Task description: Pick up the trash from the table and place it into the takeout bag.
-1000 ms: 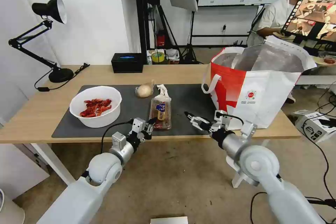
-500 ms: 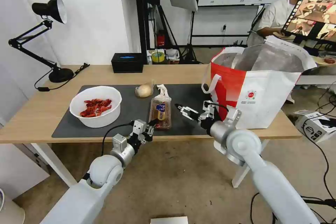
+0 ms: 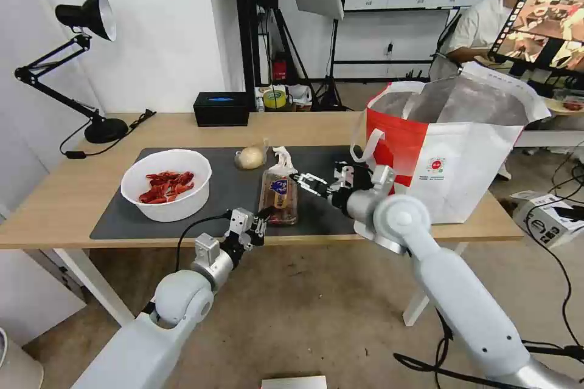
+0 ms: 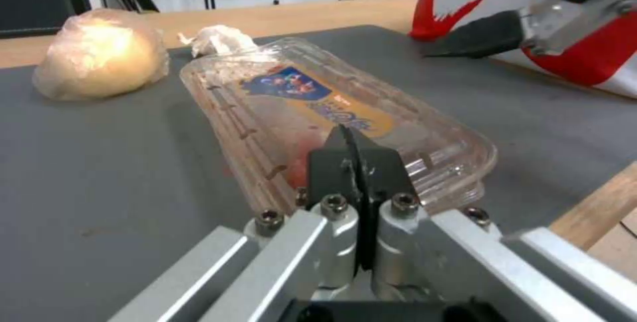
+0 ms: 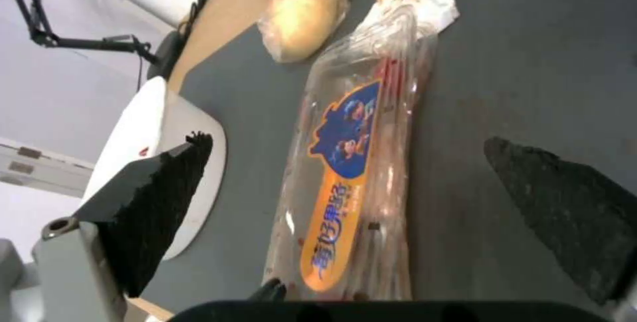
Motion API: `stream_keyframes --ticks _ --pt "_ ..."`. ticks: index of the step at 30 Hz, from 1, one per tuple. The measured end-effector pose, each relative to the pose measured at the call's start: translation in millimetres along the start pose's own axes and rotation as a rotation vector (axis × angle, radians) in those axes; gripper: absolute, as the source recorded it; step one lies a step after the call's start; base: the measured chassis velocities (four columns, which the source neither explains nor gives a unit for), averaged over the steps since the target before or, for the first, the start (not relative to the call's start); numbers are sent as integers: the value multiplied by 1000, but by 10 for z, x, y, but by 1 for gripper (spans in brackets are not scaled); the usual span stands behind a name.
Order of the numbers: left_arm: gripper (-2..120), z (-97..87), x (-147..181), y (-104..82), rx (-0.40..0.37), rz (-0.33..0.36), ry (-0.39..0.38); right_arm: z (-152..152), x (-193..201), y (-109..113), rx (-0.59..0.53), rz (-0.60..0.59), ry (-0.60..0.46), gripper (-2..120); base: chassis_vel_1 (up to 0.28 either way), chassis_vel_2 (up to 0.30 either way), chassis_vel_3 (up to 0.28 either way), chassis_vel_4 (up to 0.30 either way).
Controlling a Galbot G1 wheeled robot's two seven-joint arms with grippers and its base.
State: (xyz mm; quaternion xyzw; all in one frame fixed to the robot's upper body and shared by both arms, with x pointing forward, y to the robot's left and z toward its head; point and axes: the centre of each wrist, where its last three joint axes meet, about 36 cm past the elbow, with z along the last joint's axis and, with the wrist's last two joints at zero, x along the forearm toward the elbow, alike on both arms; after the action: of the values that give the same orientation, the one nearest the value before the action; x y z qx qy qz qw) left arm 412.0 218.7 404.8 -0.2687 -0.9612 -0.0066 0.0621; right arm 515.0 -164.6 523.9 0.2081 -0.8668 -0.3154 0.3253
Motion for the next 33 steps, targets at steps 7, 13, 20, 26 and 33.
stream_keyframes --ticks 7,13,20,26,33 --pt "0 0 49 11 2 -8 0 -55 -200 85 8 22 40 100 0 0 0 0" --pt "0 0 73 11 5 -9 -1 -84 -333 171 16 39 75 100 0 0 0 0" --pt "0 0 70 10 7 -9 -3 -120 -447 238 27 71 110 100 0 0 0 0" --pt "0 -4 70 14 6 -7 -5 -166 -553 273 33 93 140 100 0 0 0 0" --pt "0 1 64 5 10 -4 -8 -190 -658 318 33 106 159 100 0 0 0 0"
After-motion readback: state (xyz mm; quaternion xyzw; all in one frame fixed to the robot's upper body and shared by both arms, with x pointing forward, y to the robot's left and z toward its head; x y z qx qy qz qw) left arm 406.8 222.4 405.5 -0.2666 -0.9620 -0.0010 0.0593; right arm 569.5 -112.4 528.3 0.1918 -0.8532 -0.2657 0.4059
